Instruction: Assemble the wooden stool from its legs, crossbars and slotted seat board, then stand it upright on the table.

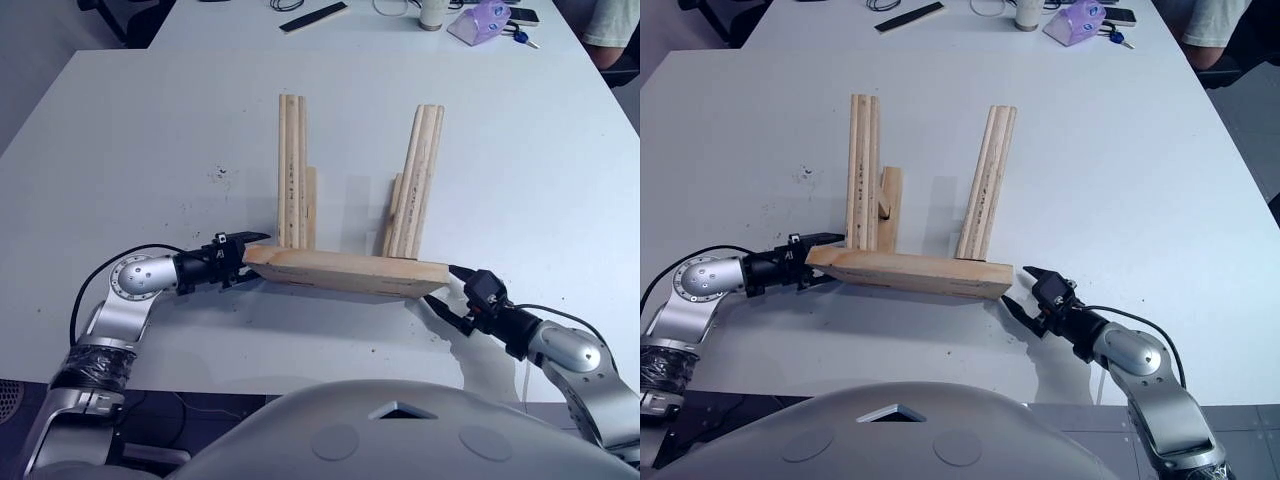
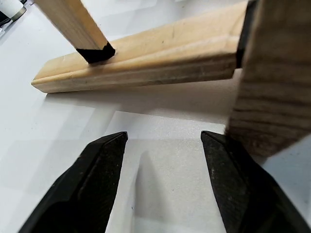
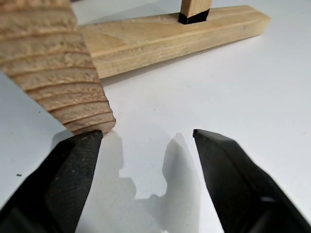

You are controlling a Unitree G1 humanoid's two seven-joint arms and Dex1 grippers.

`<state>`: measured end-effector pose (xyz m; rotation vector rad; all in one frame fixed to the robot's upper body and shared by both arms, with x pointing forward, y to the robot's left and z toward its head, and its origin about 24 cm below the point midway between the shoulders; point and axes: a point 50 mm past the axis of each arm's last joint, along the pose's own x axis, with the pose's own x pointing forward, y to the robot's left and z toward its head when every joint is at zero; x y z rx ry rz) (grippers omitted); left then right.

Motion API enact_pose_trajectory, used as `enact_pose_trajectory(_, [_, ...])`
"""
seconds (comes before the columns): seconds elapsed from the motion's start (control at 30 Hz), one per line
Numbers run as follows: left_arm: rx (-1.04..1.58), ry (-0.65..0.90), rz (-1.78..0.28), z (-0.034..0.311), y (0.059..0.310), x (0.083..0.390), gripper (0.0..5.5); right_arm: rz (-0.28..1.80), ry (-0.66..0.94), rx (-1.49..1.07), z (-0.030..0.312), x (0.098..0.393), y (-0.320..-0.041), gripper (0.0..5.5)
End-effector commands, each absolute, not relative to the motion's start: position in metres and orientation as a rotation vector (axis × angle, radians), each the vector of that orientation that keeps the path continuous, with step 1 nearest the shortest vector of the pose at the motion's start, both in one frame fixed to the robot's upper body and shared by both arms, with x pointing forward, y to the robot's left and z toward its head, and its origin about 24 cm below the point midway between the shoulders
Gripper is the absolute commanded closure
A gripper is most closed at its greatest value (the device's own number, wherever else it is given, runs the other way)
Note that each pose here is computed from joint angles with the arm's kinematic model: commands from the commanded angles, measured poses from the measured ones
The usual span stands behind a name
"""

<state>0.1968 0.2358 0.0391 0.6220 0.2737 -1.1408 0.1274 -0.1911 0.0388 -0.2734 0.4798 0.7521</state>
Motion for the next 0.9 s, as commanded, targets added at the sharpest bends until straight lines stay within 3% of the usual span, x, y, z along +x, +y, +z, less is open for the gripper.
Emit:
enact_pose_trajectory(0.03, [0.558,0.294,-1.248,0.036,0.218,0.182,2.64,0.812,0.439,-0.238,0.044,0.129,-0.175,2.03])
enact_pose_trajectory(0.4, [0.354,0.206,-1.159,0.101,0.204,0.186,2.64,0.898,0.302,-0.204,0.114,0.11,-0.161,2.03])
enact_pose_trajectory(0.9, [0.43,0.358,-1.127,0.106,0.211,0.182,2.64,1.052,0.254,-0.138,0.139,0.1,-0.159,2.03])
